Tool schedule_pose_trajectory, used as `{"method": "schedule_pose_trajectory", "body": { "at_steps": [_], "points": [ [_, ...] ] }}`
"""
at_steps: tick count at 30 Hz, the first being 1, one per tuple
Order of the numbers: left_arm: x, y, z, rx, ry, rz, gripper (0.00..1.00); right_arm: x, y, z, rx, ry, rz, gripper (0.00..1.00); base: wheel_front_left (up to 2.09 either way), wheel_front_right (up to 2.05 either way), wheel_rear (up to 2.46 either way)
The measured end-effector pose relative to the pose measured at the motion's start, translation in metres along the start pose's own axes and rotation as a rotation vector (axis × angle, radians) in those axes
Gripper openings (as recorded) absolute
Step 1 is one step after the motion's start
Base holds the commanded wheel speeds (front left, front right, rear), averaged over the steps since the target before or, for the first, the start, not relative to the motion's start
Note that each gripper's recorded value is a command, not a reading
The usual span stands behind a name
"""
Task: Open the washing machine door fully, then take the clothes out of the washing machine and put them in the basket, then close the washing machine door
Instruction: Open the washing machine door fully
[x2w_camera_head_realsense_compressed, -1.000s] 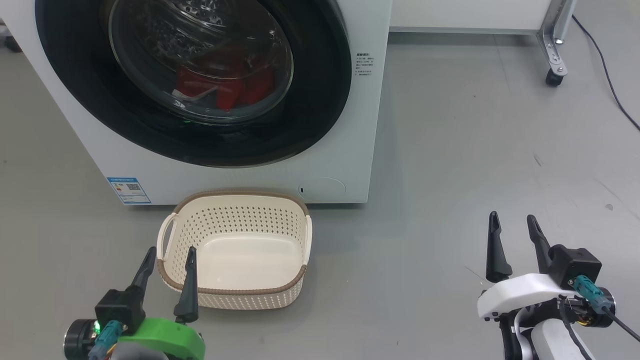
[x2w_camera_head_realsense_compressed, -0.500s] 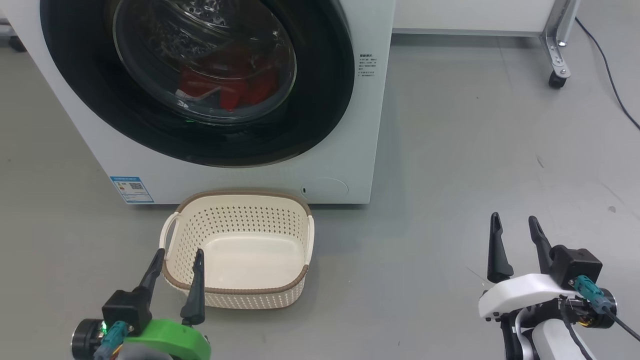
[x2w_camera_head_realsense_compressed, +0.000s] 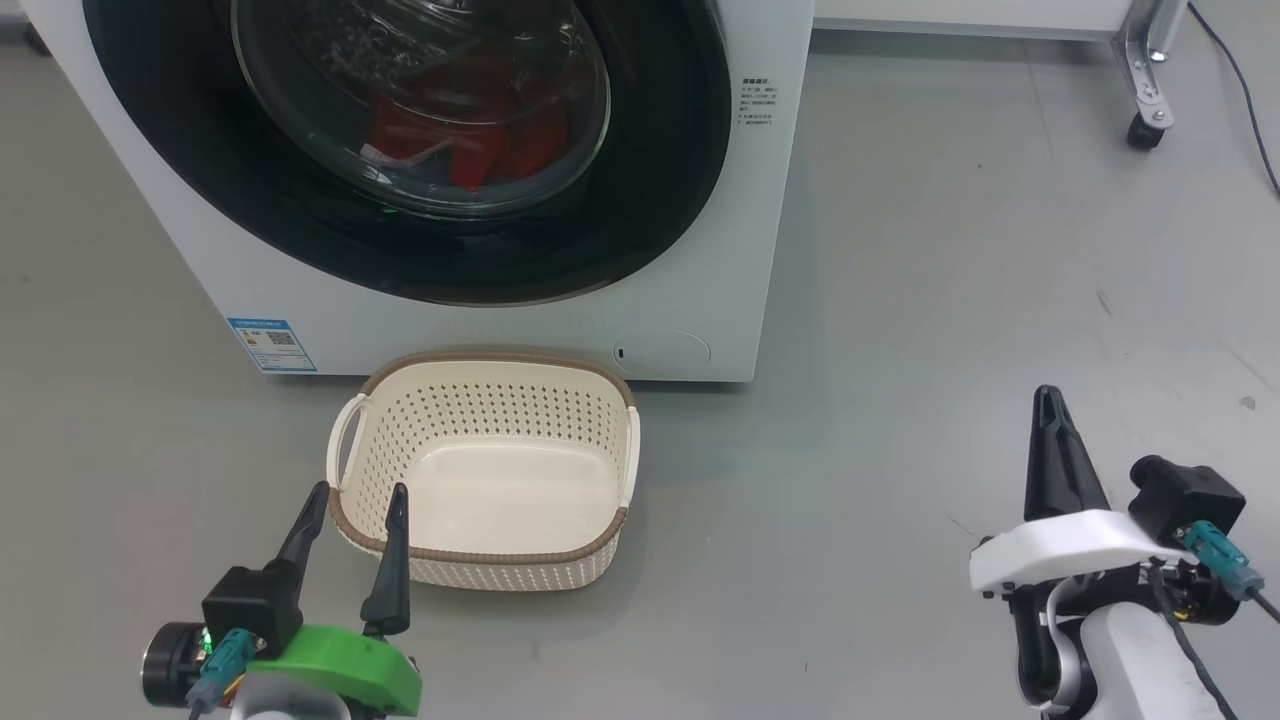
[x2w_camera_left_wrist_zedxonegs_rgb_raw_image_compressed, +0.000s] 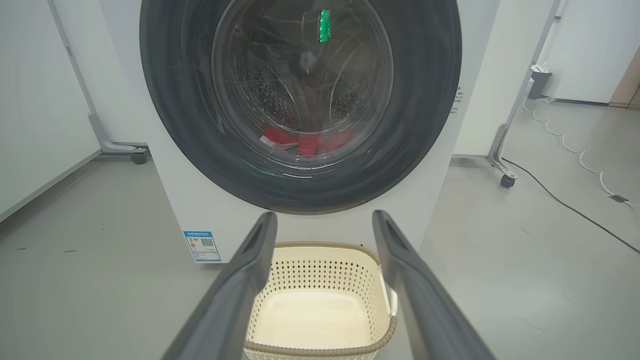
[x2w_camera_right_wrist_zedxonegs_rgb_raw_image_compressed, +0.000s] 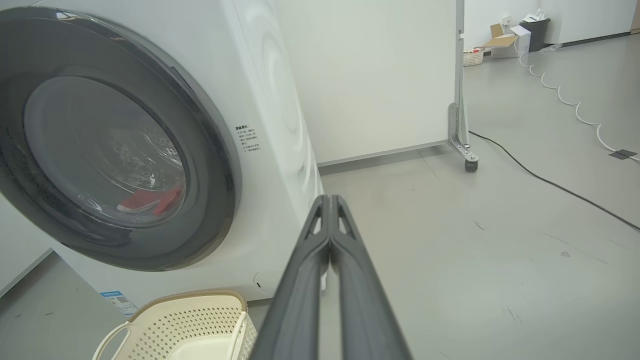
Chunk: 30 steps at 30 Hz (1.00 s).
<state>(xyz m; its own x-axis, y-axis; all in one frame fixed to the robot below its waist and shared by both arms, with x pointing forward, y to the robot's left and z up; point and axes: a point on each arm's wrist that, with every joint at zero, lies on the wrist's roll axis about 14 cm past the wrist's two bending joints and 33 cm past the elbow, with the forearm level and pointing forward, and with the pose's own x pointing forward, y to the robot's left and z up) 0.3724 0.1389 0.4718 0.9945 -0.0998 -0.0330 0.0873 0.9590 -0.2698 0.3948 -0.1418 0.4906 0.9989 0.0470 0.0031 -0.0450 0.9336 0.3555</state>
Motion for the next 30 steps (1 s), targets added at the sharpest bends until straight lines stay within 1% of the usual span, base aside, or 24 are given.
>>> {"method": "schedule_pose_trajectory", "body": {
  "at_steps": [5, 11, 17, 21, 26, 30],
  "points": [
    [0.003, 0.000, -0.002, 0.000, 0.007, 0.000, 1.00, 0.014, -0.001, 0.012, 0.060, -0.036, 0.003, 0.00, 0.00, 0.00, 0.00],
    [0.006, 0.004, -0.005, 0.001, 0.015, 0.009, 1.00, 0.034, -0.005, 0.028, 0.205, -0.089, -0.011, 0.00, 0.00, 0.00, 0.00],
    [0.014, 0.003, -0.009, 0.000, 0.027, 0.003, 1.00, 0.062, -0.006, 0.036, 0.365, -0.096, -0.011, 0.00, 0.00, 0.00, 0.00],
    [0.020, 0.002, -0.010, -0.006, 0.029, -0.003, 1.00, 0.083, -0.006, 0.042, 0.451, -0.103, -0.011, 0.00, 0.00, 0.00, 0.00],
    [0.026, 0.011, -0.012, -0.017, 0.033, 0.021, 1.00, 0.110, 0.006, 0.042, 0.546, -0.077, 0.021, 0.00, 0.00, 0.00, 0.00],
    [0.028, 0.017, -0.015, -0.024, 0.044, 0.038, 1.00, 0.134, 0.010, 0.047, 0.633, -0.074, 0.024, 0.00, 0.00, 0.00, 0.00]
  ]
}}
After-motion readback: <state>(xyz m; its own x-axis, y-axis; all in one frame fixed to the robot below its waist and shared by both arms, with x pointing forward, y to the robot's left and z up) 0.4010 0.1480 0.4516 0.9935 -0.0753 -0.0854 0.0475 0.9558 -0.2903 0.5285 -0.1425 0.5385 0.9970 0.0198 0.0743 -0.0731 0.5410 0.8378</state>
